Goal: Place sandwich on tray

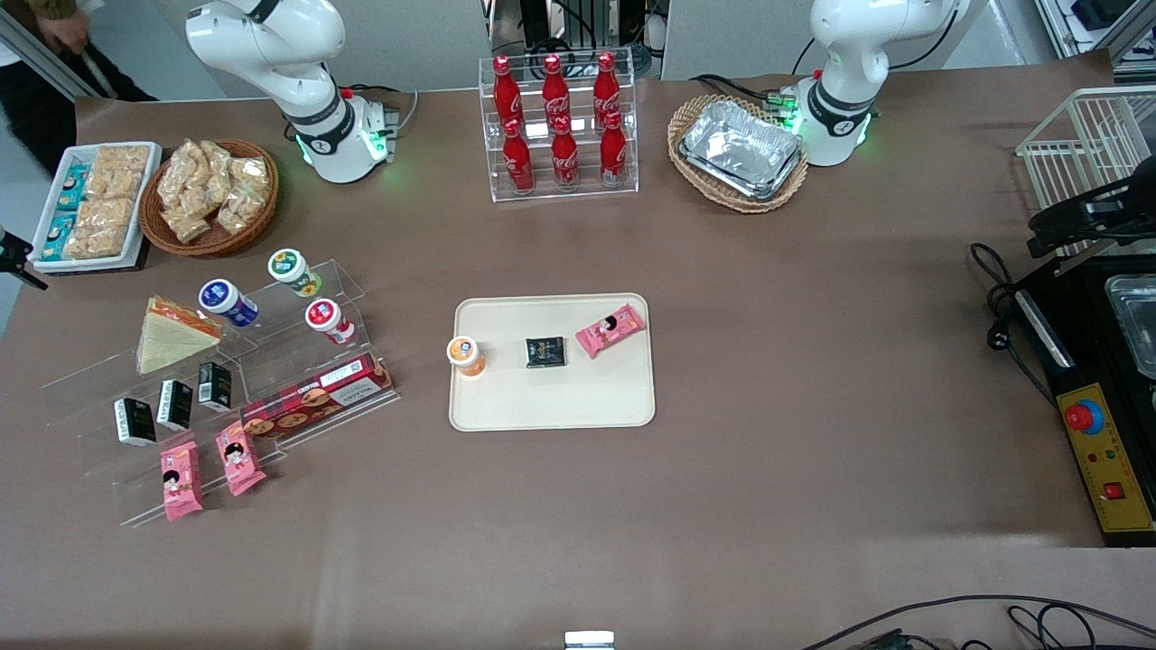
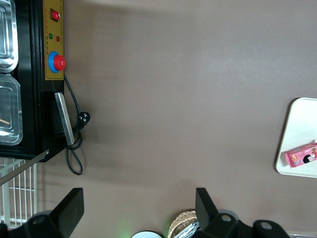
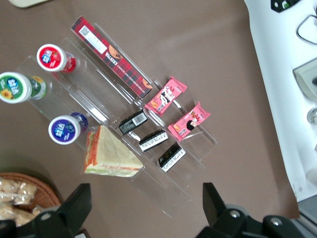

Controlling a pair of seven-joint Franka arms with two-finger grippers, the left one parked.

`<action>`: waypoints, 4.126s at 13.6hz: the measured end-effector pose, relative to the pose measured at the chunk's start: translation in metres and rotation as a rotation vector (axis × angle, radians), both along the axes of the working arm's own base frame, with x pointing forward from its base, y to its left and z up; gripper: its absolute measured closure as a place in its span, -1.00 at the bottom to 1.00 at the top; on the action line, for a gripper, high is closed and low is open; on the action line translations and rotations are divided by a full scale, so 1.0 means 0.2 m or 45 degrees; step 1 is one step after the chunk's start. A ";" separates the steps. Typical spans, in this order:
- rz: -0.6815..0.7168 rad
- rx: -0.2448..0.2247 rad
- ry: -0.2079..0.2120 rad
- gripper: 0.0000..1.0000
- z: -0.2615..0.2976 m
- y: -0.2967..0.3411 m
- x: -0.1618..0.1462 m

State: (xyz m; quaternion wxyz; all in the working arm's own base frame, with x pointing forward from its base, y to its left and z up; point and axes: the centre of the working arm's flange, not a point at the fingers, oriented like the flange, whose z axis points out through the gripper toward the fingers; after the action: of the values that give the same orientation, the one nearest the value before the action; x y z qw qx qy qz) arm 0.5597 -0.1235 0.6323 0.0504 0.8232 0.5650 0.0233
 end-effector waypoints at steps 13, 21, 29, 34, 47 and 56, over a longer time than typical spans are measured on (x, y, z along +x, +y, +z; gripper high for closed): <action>0.604 0.043 0.154 -1.00 -0.28 -0.01 0.01; 0.683 0.073 0.177 -1.00 -0.46 -0.13 -0.10; 0.734 0.086 0.095 -1.00 -0.66 -0.20 -0.32; 0.736 0.097 0.084 -1.00 -0.80 -0.22 -0.40; 0.740 0.036 0.017 -1.00 -1.16 -0.23 -0.51; 0.739 0.023 0.013 -0.42 -1.25 -0.23 -0.52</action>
State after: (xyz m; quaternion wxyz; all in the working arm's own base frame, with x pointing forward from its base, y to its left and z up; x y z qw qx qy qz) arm 0.4549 -0.1692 0.3824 0.0314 0.6276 0.7770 0.0376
